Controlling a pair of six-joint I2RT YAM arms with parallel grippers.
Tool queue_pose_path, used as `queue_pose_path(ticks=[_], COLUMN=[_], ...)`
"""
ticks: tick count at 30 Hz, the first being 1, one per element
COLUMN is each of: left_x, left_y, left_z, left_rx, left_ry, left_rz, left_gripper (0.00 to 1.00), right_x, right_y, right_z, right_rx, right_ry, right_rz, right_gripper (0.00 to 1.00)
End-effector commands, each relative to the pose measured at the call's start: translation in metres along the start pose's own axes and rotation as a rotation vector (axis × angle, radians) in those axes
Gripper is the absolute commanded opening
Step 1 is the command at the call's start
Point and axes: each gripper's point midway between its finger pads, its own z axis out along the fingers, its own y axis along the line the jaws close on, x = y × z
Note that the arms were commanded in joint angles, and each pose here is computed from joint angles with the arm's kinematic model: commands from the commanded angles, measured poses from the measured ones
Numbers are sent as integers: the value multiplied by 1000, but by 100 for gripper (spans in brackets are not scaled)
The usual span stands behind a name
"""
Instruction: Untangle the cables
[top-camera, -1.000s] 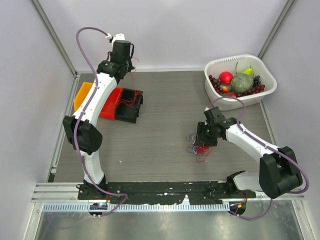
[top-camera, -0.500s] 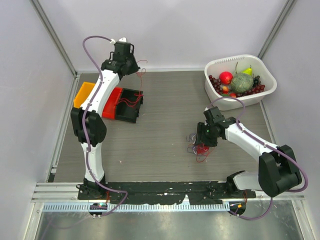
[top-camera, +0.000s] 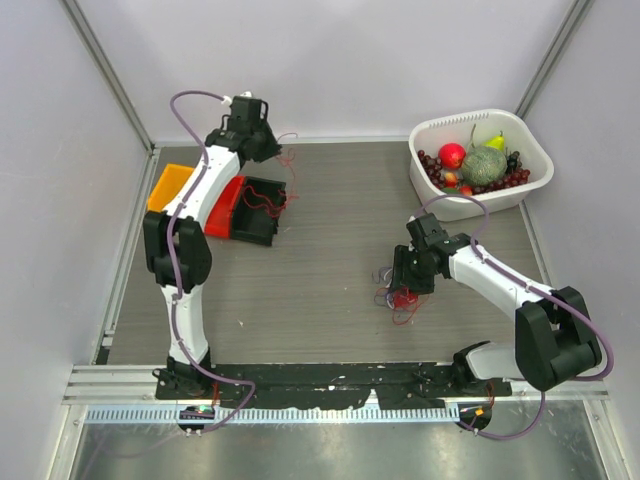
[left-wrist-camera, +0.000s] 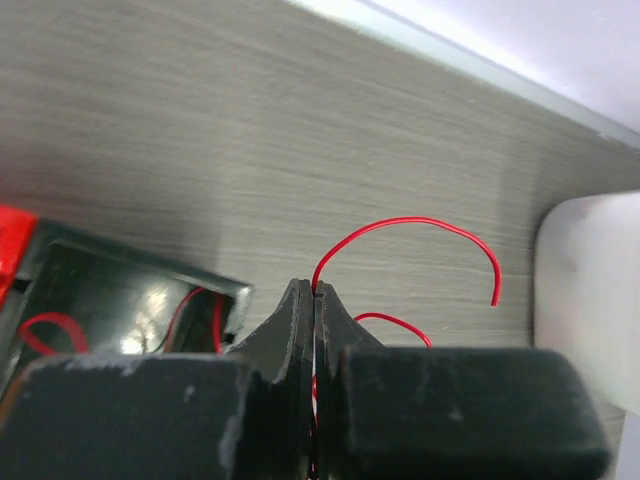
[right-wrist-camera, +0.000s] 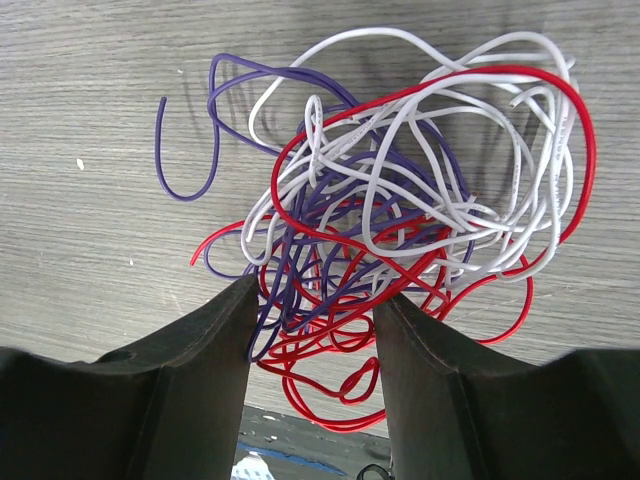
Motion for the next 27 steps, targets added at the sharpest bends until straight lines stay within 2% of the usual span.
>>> queue_pose_path(ticks=[1,3,8,11,17,23,27], left_x=[-46,-49,-50,-39,-15,30,48], left_y=[33,59,91,93,117,119,122], left_z=[-32,-32,-35,-37,-44,-34,-18], left_rx=[-24,-53,-90,-74,-152,-192,-255], left_ry=[-121,-124,-122,-79,-63,28,105], left_rz=[-76,-112,-124,-83,-5,103,118], left_gripper=[0,0,0,0,0,0,0], right_x=[-9,-10,-11,-9,-10,-10,-10], right_y=[9,10,8,9,8,9,9], right_z=[-5,-7,-6,-2,-3,-1,-2], right_rx=[-28,-30,-21,-29,-20,-27,-23], right_ry=[-33,-40,-45,-38,-35,-34,-34], right_rz=[-1,-3,-2,11,1,13,6], right_gripper=[55,55,55,55,55,55,55])
